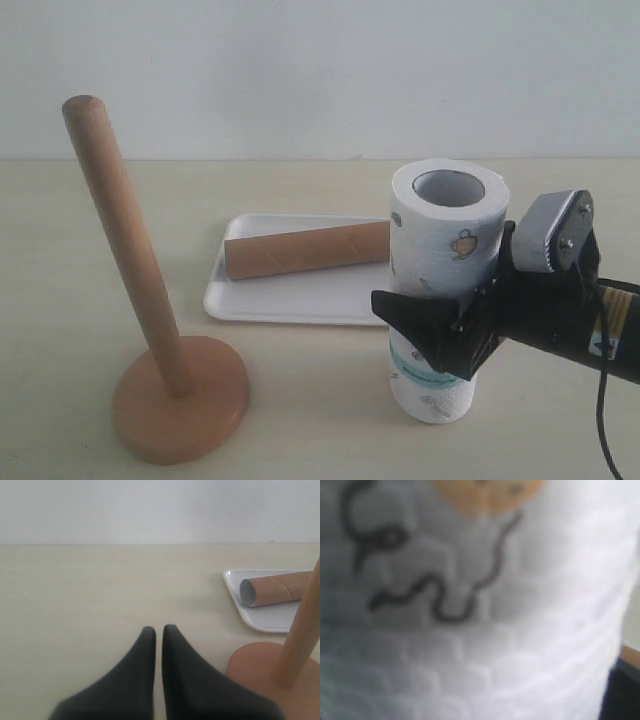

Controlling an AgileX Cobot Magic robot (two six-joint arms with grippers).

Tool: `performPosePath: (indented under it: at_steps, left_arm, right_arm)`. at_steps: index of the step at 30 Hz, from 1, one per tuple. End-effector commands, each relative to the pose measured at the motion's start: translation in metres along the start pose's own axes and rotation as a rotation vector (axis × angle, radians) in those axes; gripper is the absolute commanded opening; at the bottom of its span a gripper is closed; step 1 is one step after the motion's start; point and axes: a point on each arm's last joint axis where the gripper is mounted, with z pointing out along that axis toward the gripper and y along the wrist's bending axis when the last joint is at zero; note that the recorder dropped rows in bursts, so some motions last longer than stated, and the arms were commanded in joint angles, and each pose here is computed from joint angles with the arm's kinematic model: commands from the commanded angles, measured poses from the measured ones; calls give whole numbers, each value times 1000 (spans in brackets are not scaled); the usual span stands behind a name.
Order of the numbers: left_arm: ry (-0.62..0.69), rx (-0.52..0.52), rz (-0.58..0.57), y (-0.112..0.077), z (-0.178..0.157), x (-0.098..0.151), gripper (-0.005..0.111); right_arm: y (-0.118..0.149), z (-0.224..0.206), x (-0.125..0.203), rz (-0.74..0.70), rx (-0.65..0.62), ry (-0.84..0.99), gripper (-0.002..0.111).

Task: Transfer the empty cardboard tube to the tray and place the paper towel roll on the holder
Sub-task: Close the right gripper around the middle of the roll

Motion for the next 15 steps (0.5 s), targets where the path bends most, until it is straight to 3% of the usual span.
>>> performPosePath:
  at_steps: [1, 15]
  left_arm:
    - [-1, -4, 6, 0, 0, 1, 4]
    - [-1, -4, 6, 0, 0, 1, 4]
  right_arm:
    - [-3, 1, -2, 37, 32, -22, 104]
    - [-6, 0, -3, 58, 66, -33, 104]
